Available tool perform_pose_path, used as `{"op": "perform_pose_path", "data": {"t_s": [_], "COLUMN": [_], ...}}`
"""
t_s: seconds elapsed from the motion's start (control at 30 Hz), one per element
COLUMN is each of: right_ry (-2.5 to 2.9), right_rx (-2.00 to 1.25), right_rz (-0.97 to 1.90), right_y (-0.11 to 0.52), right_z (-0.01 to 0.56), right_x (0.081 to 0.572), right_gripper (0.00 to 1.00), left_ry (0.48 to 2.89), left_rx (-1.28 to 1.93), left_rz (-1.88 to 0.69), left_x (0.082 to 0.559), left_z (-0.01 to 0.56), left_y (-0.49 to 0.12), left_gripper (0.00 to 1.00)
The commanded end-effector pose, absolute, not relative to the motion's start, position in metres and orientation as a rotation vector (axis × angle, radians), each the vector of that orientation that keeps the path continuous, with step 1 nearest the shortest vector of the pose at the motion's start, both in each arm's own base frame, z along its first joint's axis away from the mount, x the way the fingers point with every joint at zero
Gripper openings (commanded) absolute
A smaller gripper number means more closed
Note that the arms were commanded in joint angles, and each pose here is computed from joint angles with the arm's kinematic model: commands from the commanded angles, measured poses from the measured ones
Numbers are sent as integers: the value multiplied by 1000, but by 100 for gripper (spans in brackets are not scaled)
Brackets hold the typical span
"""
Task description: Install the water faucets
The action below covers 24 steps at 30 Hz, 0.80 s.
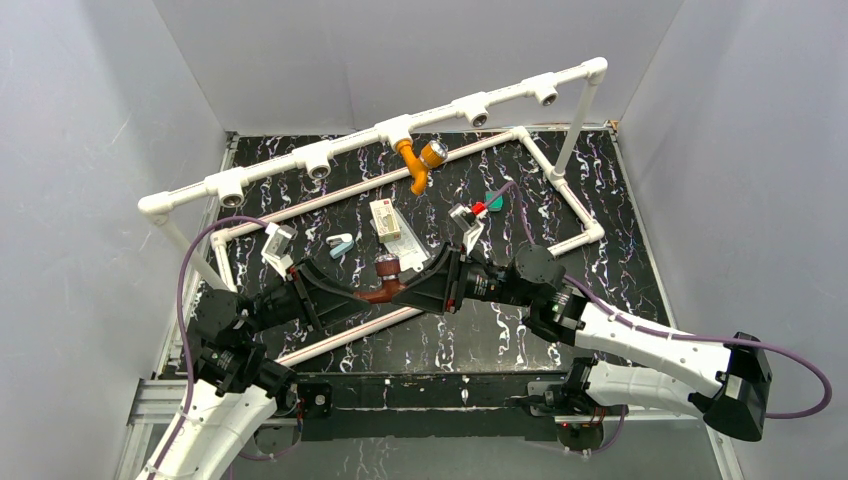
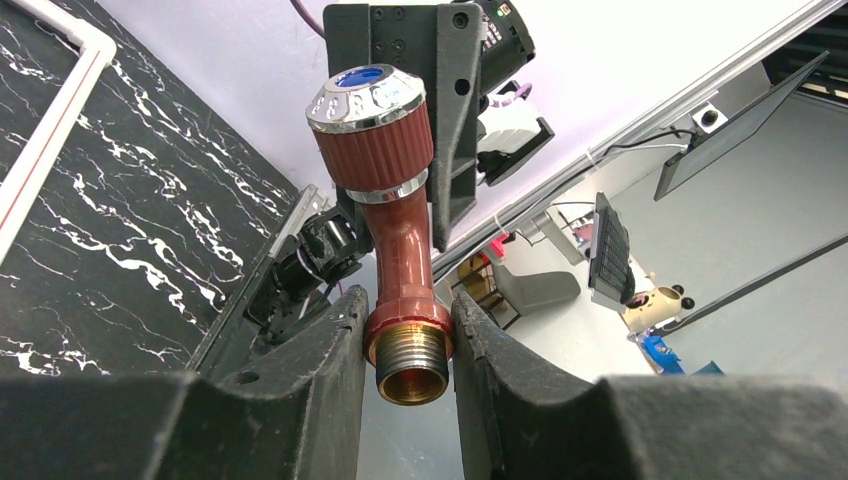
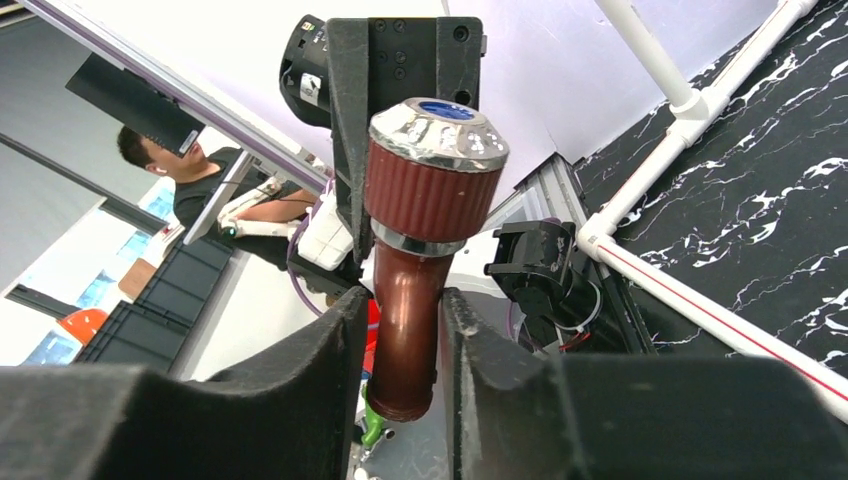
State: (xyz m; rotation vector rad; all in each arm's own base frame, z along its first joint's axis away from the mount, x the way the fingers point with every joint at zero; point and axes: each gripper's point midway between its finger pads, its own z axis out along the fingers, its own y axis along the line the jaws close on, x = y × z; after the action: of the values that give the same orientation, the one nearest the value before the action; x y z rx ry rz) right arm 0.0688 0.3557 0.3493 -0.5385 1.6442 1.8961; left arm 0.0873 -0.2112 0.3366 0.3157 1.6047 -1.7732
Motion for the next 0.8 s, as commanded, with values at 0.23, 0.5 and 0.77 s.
{"op": "perform_pose_path", "data": {"t_s": [0.23, 0.5, 0.77], "right_ry": [1557, 1549, 1567], "right_rx": [-529, -521, -503], "right_rz": [1905, 1839, 1686], "right_y": [353, 345, 329], "right_z": [367, 365, 365], "right_x": [71, 75, 86], "right_gripper": [1, 1, 1], "left_ry": [1610, 1668, 1746], "left_rx": [340, 319, 303], "left_rz": [-1765, -1713, -1531], "left_x": [86, 92, 105], "left_z": [333, 326, 326], "left_y": [-212, -212, -204], "left_gripper": [0, 40, 74]}}
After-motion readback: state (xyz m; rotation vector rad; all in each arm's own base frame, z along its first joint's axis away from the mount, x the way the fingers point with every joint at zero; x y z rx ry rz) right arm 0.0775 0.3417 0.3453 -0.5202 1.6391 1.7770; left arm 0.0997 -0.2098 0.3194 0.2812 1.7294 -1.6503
